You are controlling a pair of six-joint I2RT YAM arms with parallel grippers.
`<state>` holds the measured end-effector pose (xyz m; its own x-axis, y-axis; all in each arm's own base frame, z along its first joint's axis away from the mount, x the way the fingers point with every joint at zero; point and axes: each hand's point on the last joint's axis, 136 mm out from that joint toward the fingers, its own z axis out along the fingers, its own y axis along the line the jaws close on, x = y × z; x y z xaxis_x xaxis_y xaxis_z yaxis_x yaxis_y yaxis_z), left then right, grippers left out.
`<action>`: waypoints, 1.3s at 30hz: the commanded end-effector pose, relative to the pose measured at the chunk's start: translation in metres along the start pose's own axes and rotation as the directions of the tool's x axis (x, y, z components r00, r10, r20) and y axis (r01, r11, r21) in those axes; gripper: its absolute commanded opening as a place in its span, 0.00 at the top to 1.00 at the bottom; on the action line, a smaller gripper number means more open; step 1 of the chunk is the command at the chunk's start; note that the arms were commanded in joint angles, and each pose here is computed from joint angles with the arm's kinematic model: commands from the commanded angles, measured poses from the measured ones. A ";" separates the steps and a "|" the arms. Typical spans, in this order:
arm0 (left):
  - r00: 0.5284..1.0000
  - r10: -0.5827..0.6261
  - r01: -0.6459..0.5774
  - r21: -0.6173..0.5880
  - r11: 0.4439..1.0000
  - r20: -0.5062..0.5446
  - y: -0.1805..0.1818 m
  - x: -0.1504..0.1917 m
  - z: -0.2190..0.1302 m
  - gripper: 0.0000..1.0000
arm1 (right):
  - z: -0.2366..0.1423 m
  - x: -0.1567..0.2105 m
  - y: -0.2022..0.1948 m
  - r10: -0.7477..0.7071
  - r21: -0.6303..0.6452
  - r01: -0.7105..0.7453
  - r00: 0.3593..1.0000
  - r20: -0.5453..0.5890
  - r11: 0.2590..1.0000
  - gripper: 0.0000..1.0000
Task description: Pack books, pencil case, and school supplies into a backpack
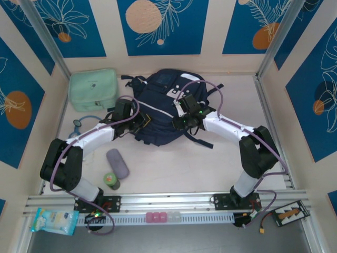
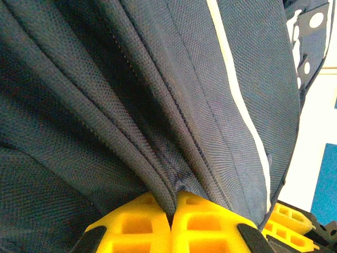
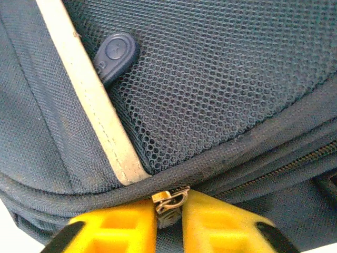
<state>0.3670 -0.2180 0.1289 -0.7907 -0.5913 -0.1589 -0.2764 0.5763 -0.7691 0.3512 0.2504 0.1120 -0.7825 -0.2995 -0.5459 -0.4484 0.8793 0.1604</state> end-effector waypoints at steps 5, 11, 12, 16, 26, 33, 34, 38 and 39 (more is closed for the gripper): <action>0.999 0.040 -0.039 0.079 0.996 -0.010 -0.027 -0.001 -0.001 1.00 | -0.008 -0.003 -0.001 -0.032 0.020 0.031 0.999 0.028 0.999 0.99; 0.999 0.036 -0.035 0.077 0.996 -0.013 -0.026 -0.001 0.001 1.00 | -0.024 0.005 0.025 -0.057 -0.115 0.059 0.998 0.020 0.992 1.00; 0.999 0.034 -0.033 0.080 0.996 -0.011 -0.026 -0.001 0.001 1.00 | -0.028 0.006 0.032 -0.063 -0.139 0.065 0.998 0.019 0.988 1.00; 0.999 0.035 -0.035 0.062 0.997 0.012 -0.025 0.001 0.001 1.00 | -0.038 0.013 0.063 -0.085 -0.215 0.083 0.996 0.003 0.973 1.00; 0.997 -0.009 0.002 0.092 0.996 0.080 -0.030 0.000 -0.002 1.00 | -0.041 0.020 0.122 -0.086 -0.312 0.076 0.996 -0.021 0.947 1.00; 0.997 -0.051 0.044 0.116 0.992 0.065 -0.027 0.011 0.007 1.00 | -0.036 0.010 0.132 0.019 -0.346 -0.023 1.000 -0.014 0.938 0.94; 0.997 -0.048 0.041 0.110 0.993 0.063 -0.026 0.011 0.007 1.00 | -0.039 0.013 0.131 0.021 -0.354 -0.022 1.000 -0.006 0.935 0.89; 0.999 -0.013 0.010 0.073 0.997 0.050 -0.019 0.015 0.008 0.94 | -0.056 0.022 0.107 0.097 -0.346 -0.088 0.995 0.011 0.934 0.64; 0.999 0.006 -0.008 0.049 0.999 0.050 -0.015 0.016 0.007 0.87 | -0.062 0.022 0.099 0.133 -0.347 -0.120 0.991 0.014 0.930 0.59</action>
<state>0.3630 -0.2268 0.1241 -0.7371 -0.6553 -0.1653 -0.3061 0.5417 -0.7829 0.2692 0.3112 0.1369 -0.8266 -0.2487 -0.5049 -0.4811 0.7778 0.4044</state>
